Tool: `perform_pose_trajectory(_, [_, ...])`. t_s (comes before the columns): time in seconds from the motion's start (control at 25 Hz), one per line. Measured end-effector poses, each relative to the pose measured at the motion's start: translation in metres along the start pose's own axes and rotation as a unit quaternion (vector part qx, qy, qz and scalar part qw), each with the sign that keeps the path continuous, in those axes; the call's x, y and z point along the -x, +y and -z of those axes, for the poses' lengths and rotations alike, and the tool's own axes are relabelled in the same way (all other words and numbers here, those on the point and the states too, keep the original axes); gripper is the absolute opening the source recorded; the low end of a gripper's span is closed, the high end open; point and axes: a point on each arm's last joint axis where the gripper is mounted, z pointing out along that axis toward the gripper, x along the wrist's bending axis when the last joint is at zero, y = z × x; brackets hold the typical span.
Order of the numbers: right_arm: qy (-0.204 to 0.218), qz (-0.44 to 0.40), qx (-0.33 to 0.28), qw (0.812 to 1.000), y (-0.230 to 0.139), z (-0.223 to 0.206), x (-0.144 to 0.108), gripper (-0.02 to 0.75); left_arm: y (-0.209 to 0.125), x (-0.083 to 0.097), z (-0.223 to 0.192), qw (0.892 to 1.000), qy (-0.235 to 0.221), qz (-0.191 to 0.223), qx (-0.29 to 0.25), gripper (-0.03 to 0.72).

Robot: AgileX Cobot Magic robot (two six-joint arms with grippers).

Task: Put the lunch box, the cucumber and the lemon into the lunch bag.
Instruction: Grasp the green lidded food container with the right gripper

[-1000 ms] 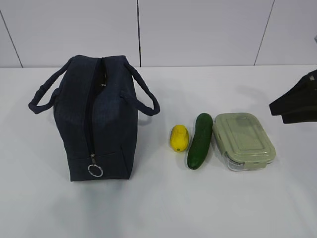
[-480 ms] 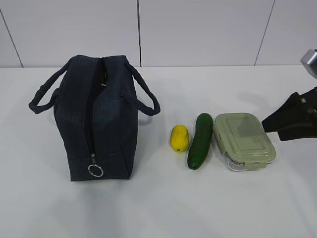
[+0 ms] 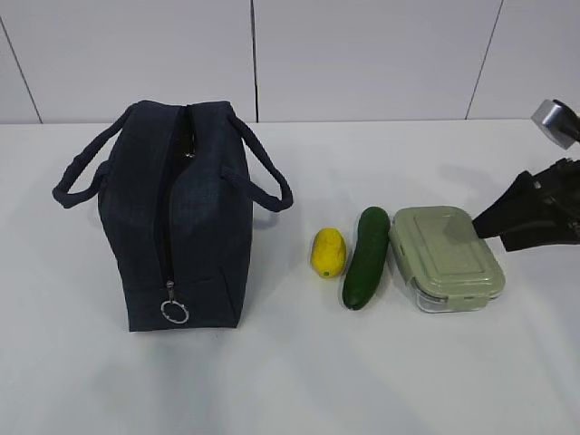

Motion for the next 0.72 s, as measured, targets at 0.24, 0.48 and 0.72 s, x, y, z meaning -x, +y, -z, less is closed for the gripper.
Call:
perform_pose_trajectory(0.24, [0.005, -0.010, -0.011, 1.000, 0.004, -0.012, 0.019, 0.656, 0.000, 0.000, 0.000, 1.000, 0.000, 0.000, 0.000, 0.236])
perform_pose_trajectory(0.48, [0.013, -0.025, -0.022, 0.999, 0.006, -0.027, 0.038, 0.656, 0.000, 0.000, 0.000, 1.000, 0.000, 0.000, 0.000, 0.237])
perform_pose_trajectory(0.72, [0.026, -0.046, -0.029, 0.998, 0.001, -0.041, 0.050, 0.656, 0.000, 0.000, 0.000, 1.000, 0.000, 0.000, 0.000, 0.237])
